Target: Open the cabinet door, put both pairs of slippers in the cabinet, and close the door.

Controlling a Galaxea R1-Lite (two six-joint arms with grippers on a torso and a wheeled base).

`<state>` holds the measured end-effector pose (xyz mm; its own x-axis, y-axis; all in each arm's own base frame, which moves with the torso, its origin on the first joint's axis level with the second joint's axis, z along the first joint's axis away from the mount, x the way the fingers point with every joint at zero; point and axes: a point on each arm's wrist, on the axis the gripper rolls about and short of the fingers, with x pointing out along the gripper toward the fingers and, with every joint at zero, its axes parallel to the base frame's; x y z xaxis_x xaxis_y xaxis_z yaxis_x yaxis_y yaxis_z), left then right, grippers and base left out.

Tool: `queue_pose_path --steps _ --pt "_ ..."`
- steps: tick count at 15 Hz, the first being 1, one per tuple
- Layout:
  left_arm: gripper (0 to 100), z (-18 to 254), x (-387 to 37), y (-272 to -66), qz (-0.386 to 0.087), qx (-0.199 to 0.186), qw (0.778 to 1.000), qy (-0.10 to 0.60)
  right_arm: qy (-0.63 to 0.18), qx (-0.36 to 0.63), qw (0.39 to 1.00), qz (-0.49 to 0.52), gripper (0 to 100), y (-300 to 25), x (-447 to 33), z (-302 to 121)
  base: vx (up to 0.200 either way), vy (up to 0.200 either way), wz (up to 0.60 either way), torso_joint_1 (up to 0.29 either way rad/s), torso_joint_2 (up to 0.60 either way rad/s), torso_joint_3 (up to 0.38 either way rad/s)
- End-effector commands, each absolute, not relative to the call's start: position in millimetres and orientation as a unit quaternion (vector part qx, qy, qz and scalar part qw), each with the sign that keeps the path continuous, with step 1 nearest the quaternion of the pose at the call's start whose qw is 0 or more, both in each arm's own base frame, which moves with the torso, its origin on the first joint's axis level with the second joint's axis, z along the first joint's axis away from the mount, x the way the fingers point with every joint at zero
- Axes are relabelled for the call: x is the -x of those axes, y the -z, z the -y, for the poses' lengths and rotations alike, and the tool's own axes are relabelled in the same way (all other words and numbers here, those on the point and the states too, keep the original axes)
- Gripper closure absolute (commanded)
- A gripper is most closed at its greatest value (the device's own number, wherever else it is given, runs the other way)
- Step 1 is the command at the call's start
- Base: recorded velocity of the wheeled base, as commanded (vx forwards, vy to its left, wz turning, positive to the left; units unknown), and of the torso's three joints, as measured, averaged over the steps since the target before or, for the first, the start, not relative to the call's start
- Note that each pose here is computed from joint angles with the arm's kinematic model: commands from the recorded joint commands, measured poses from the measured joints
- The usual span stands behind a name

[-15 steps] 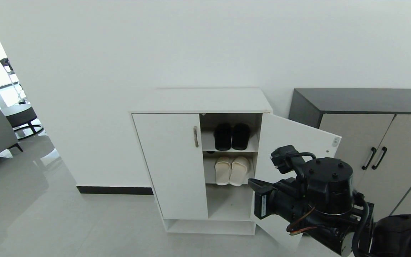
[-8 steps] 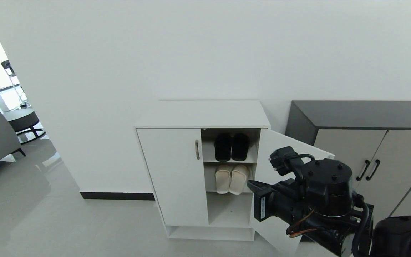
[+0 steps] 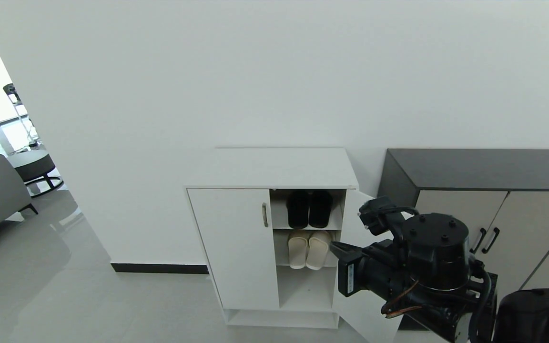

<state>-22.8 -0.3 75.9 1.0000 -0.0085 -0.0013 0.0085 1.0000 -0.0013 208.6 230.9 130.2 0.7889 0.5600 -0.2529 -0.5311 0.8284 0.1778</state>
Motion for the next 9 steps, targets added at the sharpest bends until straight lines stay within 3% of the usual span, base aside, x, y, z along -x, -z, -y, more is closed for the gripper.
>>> queue_pose_path --steps 1,9 --pt "100 0 23 -76 -0.002 0.001 1.000 0.004 -0.288 -0.048 0.944 -0.151 100 -129 -209 -231 0.000 0.000 0.00 0.188 -0.39 -0.203" --pt "100 0 23 -76 -0.001 0.001 1.000 0.004 -0.286 -0.030 0.944 -0.163 100 -118 -210 -233 0.000 0.000 0.00 0.175 -0.36 -0.185"
